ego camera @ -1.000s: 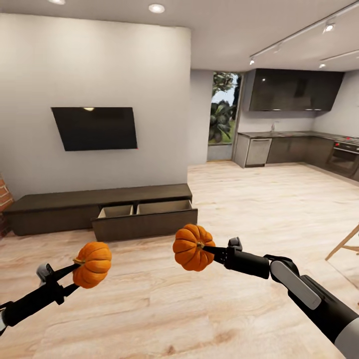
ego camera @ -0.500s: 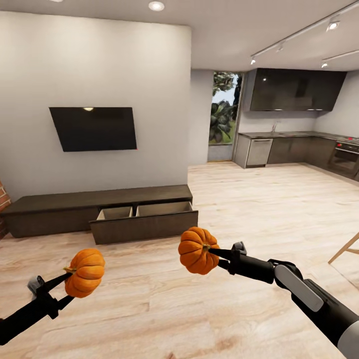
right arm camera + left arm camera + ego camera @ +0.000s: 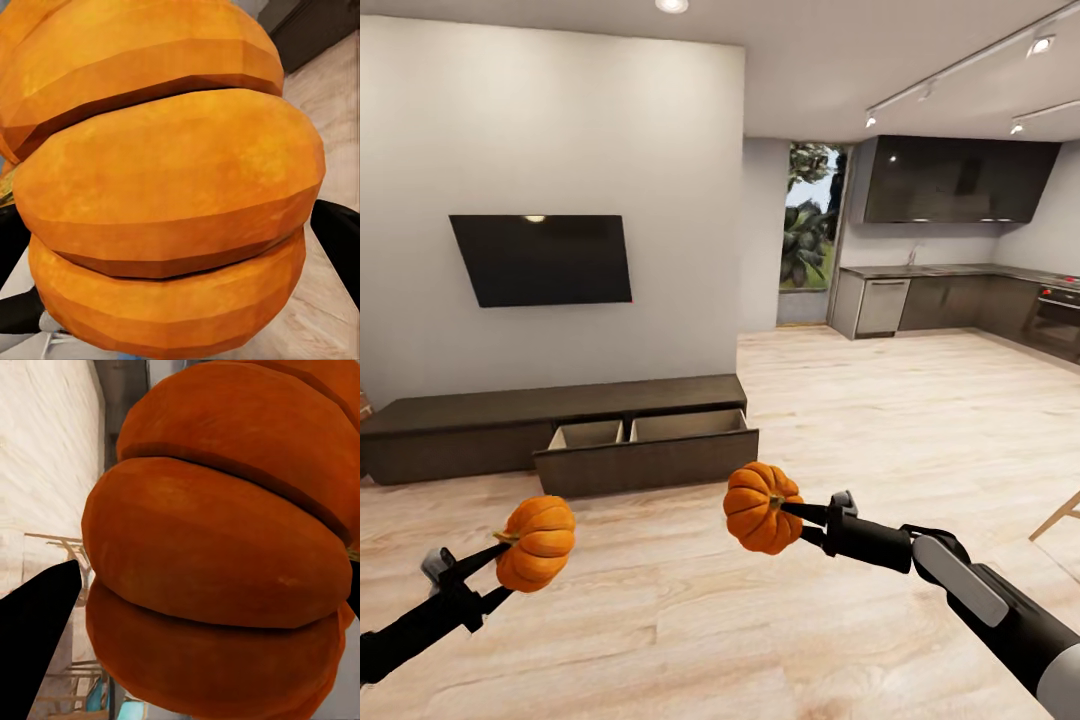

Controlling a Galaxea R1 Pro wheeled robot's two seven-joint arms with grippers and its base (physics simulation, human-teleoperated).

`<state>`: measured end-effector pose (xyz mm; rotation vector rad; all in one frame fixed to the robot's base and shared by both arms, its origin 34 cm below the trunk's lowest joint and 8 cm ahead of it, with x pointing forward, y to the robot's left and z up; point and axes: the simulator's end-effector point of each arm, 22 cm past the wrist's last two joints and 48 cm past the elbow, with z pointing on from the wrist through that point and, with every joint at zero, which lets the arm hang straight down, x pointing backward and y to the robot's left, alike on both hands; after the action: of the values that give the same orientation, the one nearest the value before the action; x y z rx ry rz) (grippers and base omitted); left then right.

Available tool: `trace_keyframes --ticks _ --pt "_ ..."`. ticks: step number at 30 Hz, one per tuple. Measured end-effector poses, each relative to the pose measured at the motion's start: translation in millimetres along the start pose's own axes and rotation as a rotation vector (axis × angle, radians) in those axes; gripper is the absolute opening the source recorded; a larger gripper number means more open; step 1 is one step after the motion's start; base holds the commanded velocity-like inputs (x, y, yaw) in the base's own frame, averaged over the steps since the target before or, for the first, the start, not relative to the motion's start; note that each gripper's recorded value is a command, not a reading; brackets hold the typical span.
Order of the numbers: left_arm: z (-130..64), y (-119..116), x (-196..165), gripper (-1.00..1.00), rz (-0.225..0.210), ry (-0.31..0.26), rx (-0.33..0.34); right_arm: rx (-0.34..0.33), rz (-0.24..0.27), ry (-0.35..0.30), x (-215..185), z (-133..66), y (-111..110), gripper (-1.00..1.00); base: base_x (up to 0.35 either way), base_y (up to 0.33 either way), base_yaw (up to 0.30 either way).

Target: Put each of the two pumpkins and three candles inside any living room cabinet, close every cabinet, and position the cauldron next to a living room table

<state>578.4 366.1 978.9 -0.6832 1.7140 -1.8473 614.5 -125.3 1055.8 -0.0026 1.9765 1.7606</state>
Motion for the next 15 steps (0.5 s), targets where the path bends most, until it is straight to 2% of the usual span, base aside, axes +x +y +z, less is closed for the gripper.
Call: trace_keyframes --ticks 1,2,3,5,6,7,9,11,13,15 --pt "4.1 13.5 -5.3 -1.00 0.012 -0.009 -0.080 0.058 0.001 -0.003 -0.7 -0.6 -12.4 -1.00 0.029 0.000 0.000" --pt "2.1 42.9 3.2 -1.00 0.025 0.027 -0.207 0.105 -0.012 0.003 0.8 -1.0 -24.0 -1.00 0.019 0.000 0.000" --pt "3.8 49.4 8.4 -1.00 0.032 0.050 -0.238 0.130 -0.006 0.000 0.0 -1.5 -29.0 -1.00 0.012 0.000 0.000" --pt "11.3 36.9 -3.2 -1.00 0.036 0.020 -0.213 0.199 -0.006 0.000 0.0 -3.5 -43.6 -1.00 0.006 0.000 0.000" --pt "14.2 44.6 -0.1 -1.00 0.057 0.043 -0.258 0.261 -0.005 0.001 1.3 -3.3 -56.8 -1.00 0.003 0.000 0.000" --pt "14.6 48.9 1.3 -1.00 0.067 0.052 -0.280 0.288 -0.009 0.005 2.5 -2.7 -62.8 -1.00 0.002 0.000 0.000" --pt "19.7 53.4 -4.5 -1.00 0.092 0.049 -0.335 0.376 0.004 0.012 9.6 8.3 -79.9 -1.00 0.001 0.000 0.000" --pt "25.8 53.8 -12.9 -1.00 0.119 0.031 -0.370 0.414 0.023 0.021 19.4 27.0 -85.7 -1.00 0.000 0.000 0.000" --pt "35.6 56.4 -25.2 -1.00 0.149 -0.010 -0.418 0.464 0.039 0.036 31.8 48.6 -91.9 -1.00 0.000 0.000 0.000" --pt "41.2 65.8 -29.9 -1.00 0.166 -0.028 -0.485 0.522 0.029 0.046 36.5 55.4 -100.0 -1.00 0.000 0.000 0.000"
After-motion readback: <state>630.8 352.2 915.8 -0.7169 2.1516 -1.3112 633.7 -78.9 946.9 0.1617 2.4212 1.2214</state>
